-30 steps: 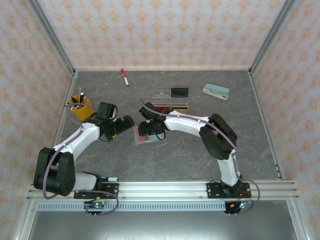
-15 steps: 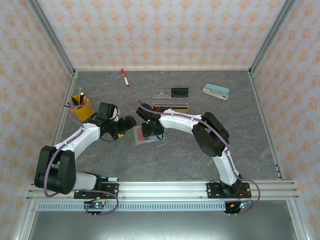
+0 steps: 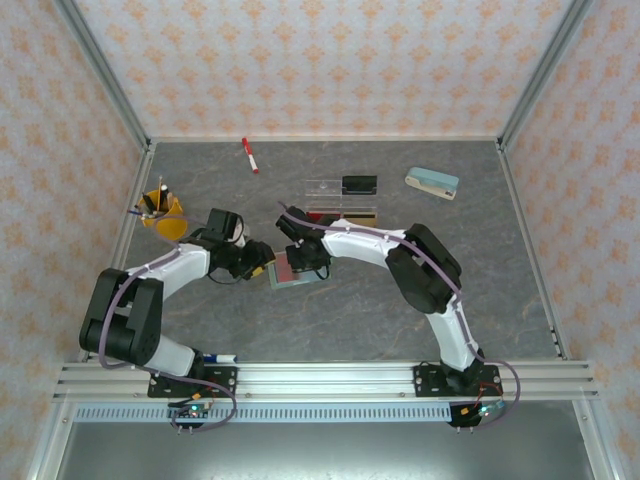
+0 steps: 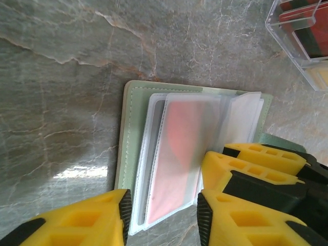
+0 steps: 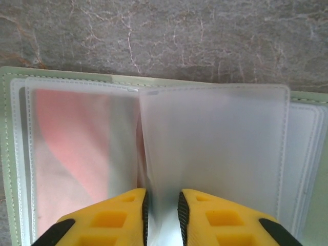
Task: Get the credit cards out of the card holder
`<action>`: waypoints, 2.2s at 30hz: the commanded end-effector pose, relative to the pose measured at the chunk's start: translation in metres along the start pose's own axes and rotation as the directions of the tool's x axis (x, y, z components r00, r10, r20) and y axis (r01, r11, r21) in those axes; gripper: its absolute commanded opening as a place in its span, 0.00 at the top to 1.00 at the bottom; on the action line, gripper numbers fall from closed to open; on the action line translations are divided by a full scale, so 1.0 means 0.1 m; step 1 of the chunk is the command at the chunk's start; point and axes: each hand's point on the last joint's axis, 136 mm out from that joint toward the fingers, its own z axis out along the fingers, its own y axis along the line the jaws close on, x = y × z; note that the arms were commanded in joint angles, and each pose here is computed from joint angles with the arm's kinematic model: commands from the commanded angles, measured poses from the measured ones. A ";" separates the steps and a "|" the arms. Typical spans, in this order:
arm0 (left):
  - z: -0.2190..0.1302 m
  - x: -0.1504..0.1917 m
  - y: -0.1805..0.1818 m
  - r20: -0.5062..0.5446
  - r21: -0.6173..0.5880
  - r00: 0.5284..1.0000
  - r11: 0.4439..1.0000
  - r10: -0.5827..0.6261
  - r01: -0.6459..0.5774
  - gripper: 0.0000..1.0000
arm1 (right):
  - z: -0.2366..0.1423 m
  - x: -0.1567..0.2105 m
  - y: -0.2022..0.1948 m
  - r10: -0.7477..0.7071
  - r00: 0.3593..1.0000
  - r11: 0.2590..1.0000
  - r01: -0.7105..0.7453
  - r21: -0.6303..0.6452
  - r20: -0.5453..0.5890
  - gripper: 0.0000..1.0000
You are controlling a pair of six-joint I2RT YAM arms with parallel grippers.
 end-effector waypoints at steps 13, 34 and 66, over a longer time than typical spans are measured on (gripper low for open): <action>0.29 -0.09 -0.05 -0.027 -0.051 1.000 0.999 0.015 -0.016 0.70 | 0.45 0.52 -0.46 0.062 0.982 0.995 -0.047 0.087 -0.180 0.78; 0.29 0.01 -0.34 -0.089 0.115 0.993 0.991 0.076 -0.066 0.81 | 0.04 0.19 -0.21 0.122 0.991 0.990 -0.126 -0.060 -0.063 0.75; 0.35 -0.02 -0.52 -0.038 0.105 0.997 0.993 0.062 -0.058 0.63 | -0.53 -0.22 -0.25 0.219 0.967 0.957 -0.186 -0.222 0.131 0.78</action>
